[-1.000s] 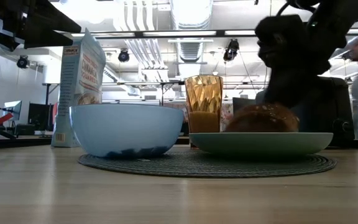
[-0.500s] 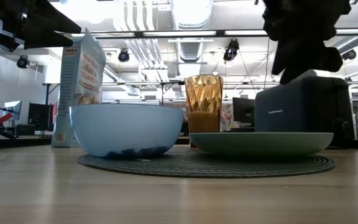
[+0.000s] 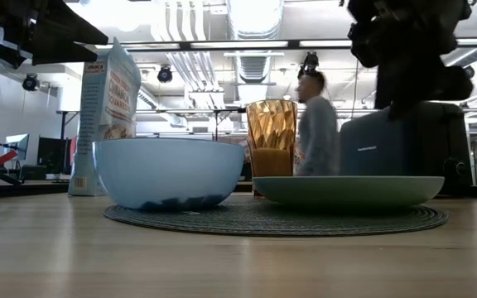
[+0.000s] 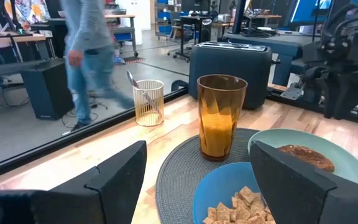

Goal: Arrange a breakfast setting
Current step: Put the red apple on the light green plate

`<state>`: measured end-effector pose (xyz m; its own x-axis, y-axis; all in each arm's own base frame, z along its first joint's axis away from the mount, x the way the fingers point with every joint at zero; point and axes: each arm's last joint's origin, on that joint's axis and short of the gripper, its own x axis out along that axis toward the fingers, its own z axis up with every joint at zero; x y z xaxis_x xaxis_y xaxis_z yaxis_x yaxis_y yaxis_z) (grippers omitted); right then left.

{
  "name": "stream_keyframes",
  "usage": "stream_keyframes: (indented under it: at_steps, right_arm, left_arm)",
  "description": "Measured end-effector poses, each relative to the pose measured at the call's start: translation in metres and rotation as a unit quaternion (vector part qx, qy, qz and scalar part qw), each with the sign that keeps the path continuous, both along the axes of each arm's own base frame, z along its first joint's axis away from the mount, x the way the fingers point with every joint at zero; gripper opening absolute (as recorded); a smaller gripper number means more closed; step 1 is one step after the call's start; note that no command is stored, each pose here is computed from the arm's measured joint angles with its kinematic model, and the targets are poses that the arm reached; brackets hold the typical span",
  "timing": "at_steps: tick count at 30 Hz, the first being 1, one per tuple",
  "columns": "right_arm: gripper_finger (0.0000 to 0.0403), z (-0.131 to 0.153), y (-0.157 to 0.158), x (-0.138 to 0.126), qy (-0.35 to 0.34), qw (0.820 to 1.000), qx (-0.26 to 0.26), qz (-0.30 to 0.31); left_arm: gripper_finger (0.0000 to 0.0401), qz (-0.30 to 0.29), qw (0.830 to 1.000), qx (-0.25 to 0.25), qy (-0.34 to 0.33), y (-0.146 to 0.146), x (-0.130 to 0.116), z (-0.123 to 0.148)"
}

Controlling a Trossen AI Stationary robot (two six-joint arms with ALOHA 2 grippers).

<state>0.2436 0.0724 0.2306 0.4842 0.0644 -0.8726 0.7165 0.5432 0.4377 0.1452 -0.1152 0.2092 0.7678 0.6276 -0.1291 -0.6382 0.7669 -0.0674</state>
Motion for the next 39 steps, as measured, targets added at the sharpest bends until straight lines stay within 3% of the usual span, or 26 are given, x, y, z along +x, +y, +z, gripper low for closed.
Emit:
stream_keyframes:
  at_steps: [3,11,16,28,32,39]
  right_arm:
    - [0.0131,0.001,0.004,-0.001,0.008,1.000,0.024,0.009]
    - [0.0169,0.000,0.014,-0.009,0.070,0.990,0.118,-0.043]
    - [0.0169,0.001,0.037,-0.019,0.106,0.978,0.173,-0.054]
    - [0.0162,0.014,0.096,-0.057,0.166,0.955,0.234,-0.071]
    - [0.0156,0.027,0.108,-0.073,0.195,0.954,0.220,-0.061]
    - [0.0143,0.036,0.115,-0.088,0.204,0.964,0.169,0.030]
  left_arm:
    - [0.0270,0.000,1.000,-0.004,-0.001,0.000,0.000,0.000]
    - [0.0270,0.000,1.000,0.011,0.014,0.002,-0.002,-0.001]
    - [0.0270,0.001,0.999,0.029,0.031,0.005,-0.004,-0.003]
    - [0.0270,0.003,0.999,0.028,0.031,0.008,-0.007,-0.002]
    - [0.0270,0.003,0.999,0.029,0.031,0.008,-0.007,-0.001]
    - [0.0270,0.002,0.998,0.045,0.040,0.008,-0.006,-0.001]
